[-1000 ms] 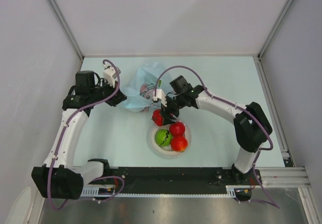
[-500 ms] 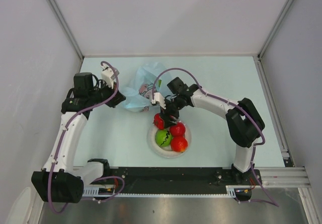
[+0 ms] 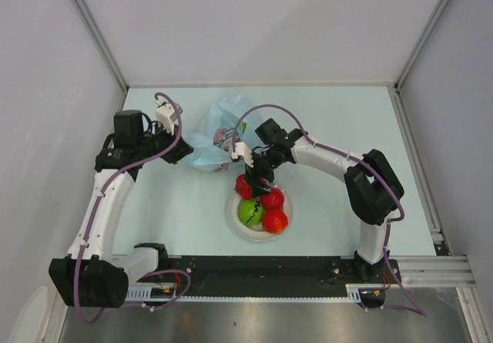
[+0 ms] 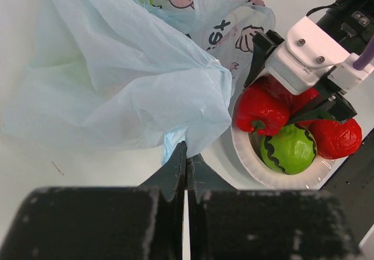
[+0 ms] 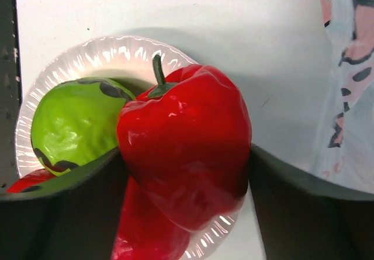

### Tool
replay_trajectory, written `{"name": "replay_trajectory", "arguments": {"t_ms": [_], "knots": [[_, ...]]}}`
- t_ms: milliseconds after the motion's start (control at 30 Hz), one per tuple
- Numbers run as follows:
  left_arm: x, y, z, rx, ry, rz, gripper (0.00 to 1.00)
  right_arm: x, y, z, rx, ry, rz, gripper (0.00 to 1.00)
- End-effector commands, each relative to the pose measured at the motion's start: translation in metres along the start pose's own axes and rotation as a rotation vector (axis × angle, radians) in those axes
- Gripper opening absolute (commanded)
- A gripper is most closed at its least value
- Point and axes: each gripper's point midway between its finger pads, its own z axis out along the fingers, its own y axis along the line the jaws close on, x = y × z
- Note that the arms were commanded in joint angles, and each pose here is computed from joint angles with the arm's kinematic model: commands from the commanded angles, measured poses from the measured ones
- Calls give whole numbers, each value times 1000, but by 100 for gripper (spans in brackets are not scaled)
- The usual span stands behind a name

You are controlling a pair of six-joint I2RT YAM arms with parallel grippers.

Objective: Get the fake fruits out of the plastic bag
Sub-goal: Place the fake fruit on the plate, then take out the fake fruit from the plastic bag.

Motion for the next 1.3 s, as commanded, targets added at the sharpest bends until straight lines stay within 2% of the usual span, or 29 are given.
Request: {"name": "replay_trajectory", "arguments": {"t_ms": [0, 67, 533, 667, 733, 833, 900, 1000, 1267], "knots": [[-8, 0, 0, 12, -33, 9, 0, -16, -3, -5, 9, -27, -31, 87], [-7, -1, 0, 13, -30, 11, 0, -17, -2, -8, 11, -30, -36, 100], [-4, 1, 1, 11, -17, 9, 0, -42, 17, -47, -26, -117, -65, 100], [-5, 0, 1, 17, -17, 3, 0, -62, 9, -71, 9, -201, -25, 100], [-8, 0, 1, 19, -25, 2, 1, -69, 0, -72, 42, -230, 62, 96], [-13, -1, 2, 27, -29, -3, 0, -78, -23, -67, 110, -266, 81, 87], [-16, 0, 3, 28, -30, -3, 0, -74, -30, -54, 128, -243, 87, 79], [-19, 1, 4, 30, -32, -6, 0, -68, -42, -39, 169, -213, 90, 74], [-17, 0, 2, 27, -29, -12, 0, -60, -38, -23, 171, -163, 88, 72]]}}
